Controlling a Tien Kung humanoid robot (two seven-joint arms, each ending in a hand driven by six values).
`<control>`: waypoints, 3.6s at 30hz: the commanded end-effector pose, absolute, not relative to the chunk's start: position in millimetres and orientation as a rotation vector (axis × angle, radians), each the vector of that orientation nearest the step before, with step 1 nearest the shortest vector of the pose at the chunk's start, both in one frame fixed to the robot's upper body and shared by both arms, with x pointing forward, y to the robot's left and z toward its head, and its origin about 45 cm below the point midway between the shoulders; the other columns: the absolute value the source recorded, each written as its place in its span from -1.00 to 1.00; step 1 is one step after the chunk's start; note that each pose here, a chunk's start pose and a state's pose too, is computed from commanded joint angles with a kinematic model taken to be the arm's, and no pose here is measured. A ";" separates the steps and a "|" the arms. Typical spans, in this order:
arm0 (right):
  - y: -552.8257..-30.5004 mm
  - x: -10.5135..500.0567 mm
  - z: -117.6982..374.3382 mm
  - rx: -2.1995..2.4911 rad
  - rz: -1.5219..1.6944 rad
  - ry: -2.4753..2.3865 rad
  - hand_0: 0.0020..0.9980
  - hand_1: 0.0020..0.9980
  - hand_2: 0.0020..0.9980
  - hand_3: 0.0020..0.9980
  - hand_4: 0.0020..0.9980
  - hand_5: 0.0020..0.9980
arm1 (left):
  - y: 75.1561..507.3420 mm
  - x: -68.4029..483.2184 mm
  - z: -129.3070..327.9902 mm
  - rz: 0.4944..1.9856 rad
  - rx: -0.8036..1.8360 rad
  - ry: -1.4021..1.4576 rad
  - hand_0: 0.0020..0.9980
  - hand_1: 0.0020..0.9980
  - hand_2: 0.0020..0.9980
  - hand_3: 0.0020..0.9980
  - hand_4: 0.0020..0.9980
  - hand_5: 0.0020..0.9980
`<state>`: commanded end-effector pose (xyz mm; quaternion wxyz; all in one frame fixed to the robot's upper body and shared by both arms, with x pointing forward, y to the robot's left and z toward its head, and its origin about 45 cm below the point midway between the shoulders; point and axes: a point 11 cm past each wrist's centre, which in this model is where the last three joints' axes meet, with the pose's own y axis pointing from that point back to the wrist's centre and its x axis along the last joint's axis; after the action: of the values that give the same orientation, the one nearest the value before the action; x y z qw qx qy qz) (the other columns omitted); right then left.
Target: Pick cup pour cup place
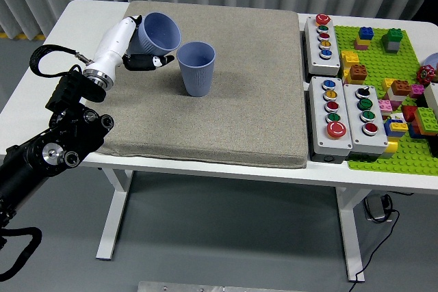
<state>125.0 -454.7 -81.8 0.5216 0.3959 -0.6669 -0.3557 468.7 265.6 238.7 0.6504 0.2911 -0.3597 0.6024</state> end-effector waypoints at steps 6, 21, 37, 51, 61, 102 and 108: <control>-455.1 125.4 -81.6 0.949 -0.852 -1.599 0.40 0.41 0.33 0.26 -0.93 -0.34 | 261.4 471.4 245.6 1.333 0.726 -0.920 0.17 0.09 0.08 0.14 0.78 -0.67; -455.5 123.9 -81.8 0.948 -0.850 -1.594 0.40 0.41 0.33 0.26 -0.92 -0.34 | 258.1 476.3 251.4 1.270 0.858 -1.077 0.16 0.09 0.07 0.14 0.78 -0.65; -456.1 125.1 -81.2 0.947 -0.849 -1.597 0.40 0.41 0.33 0.26 -0.92 -0.34 | 249.0 482.8 264.2 1.193 0.969 -1.240 0.15 0.09 0.07 0.13 0.78 -0.64; -456.4 127.2 -80.5 0.947 -0.850 -1.603 0.40 0.41 0.33 0.26 -0.92 -0.34 | 247.7 485.1 268.9 1.174 1.019 -1.311 0.15 0.08 0.07 0.13 0.77 -0.63; -456.2 124.5 -81.3 0.945 -0.851 -1.597 0.40 0.41 0.33 0.26 -0.92 -0.34 | 242.3 484.3 269.5 1.152 1.020 -1.344 0.14 0.08 0.07 0.12 0.77 -0.64; -456.5 125.7 -80.8 0.941 -0.856 -1.609 0.40 0.41 0.33 0.26 -0.93 -0.35 | 241.1 489.8 287.4 1.086 1.084 -1.470 0.13 0.08 0.06 0.10 0.74 -0.64; -456.9 125.2 -80.8 0.940 -0.856 -1.609 0.40 0.41 0.33 0.26 -0.93 -0.35 | 236.6 489.9 289.3 1.053 1.105 -1.522 0.13 0.08 0.06 0.10 0.74 -0.64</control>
<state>125.2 -456.9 -80.8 0.5189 0.3917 -0.6708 -0.3568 489.9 236.6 289.3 0.4732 0.4517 -0.6221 0.4302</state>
